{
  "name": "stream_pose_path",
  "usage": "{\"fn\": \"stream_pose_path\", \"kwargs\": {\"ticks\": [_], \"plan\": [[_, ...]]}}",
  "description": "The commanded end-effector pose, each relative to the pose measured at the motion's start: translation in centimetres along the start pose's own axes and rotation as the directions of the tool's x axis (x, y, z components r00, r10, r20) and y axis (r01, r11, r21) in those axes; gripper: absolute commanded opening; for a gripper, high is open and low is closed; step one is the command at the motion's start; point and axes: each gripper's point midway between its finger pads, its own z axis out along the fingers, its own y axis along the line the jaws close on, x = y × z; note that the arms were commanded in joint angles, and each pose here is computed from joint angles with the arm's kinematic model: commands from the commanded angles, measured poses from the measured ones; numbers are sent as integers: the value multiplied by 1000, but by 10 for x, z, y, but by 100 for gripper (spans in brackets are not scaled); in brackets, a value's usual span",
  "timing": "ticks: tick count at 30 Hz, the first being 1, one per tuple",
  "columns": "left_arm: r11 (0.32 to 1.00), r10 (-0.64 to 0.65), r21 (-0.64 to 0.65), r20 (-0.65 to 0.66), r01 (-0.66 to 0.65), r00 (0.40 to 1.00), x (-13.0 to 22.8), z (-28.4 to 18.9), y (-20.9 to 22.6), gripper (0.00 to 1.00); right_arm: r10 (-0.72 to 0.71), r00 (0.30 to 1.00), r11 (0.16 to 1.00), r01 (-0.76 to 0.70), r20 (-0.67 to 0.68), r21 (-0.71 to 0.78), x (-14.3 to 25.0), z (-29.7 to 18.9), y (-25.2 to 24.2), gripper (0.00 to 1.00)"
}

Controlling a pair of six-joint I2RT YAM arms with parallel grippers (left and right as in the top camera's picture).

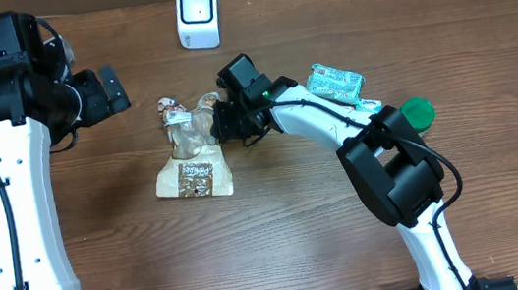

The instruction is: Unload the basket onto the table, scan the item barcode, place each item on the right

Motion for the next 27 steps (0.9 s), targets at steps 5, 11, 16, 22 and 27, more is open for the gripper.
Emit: {"fn": "stream_pose_path", "kwargs": {"ticks": [5,11,16,22,27], "plan": [[1000,8,8,22,-8,1000,-2,-7,-1,100,-258,966,964,258,7,-61,-24,-37,19,20],[1000,8,8,22,-8,1000,-2,-7,-1,99,-72,988,996,64,-138,-59,1,-50,12,58],[1000,9,8,22,-9,1000,-2,-7,-1,100,91,968,996,-92,-234,7,33,-38,2,61],[1000,8,8,22,-8,1000,-2,-7,-1,100,91,978,993,-74,-189,96,52,-12,6,64],[1000,8,8,22,-8,1000,-2,-7,-1,100,132,987,964,-107,-88,245,45,0,-17,68]]}}
